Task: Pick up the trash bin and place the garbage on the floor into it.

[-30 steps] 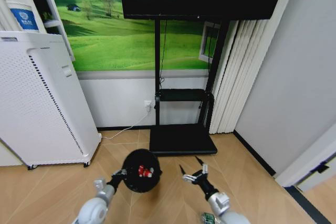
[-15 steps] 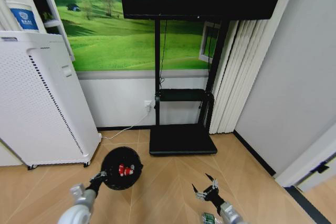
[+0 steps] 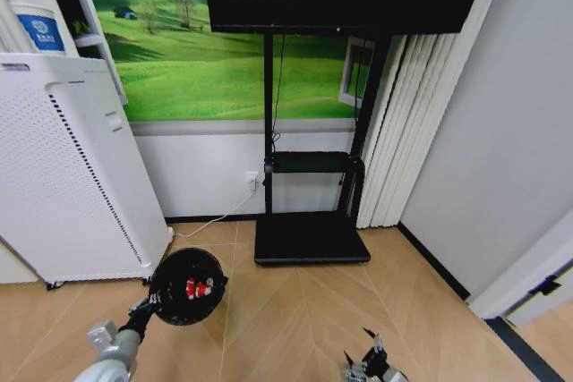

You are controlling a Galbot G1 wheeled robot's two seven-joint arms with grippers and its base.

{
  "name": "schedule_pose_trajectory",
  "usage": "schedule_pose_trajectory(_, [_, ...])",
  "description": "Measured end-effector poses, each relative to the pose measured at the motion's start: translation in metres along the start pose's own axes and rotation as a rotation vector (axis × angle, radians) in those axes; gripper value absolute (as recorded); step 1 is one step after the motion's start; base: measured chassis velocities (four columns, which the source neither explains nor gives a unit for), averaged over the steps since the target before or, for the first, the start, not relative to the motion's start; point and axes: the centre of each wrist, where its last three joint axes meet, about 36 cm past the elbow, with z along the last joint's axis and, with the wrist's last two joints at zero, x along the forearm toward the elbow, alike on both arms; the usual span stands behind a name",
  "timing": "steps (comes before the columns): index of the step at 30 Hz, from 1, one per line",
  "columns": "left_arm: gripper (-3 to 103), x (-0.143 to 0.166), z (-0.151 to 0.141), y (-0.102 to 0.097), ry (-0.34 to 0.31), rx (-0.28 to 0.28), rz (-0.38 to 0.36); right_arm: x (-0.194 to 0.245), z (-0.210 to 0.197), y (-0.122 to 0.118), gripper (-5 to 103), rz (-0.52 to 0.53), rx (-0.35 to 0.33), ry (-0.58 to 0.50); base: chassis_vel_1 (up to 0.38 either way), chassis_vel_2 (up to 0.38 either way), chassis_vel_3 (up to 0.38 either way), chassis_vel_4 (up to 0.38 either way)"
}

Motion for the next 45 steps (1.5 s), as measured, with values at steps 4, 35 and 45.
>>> schedule_pose_trajectory(4, [2, -0.003, 0.006, -0.008, 0.013, 0.005, 0.01, -0.009, 0.017, 0.0, 100, -0.047, 0.028, 0.02, 0.0, 0.0, 0.0, 0.0])
schedule_pose_trajectory(35, [2, -0.018, 0.023, -0.025, 0.051, -0.01, 0.031, -0.047, 0.068, -0.028, 100, -0.237, 0.201, 0.077, 0.0, 0.0, 0.0, 0.0])
schedule_pose_trajectory(45, [2, -0.017, 0.021, -0.018, 0.044, 0.002, 0.009, -0.047, 0.083, -0.034, 103, -0.398, 0.241, 0.102, 0.0, 0.0, 0.0, 0.0])
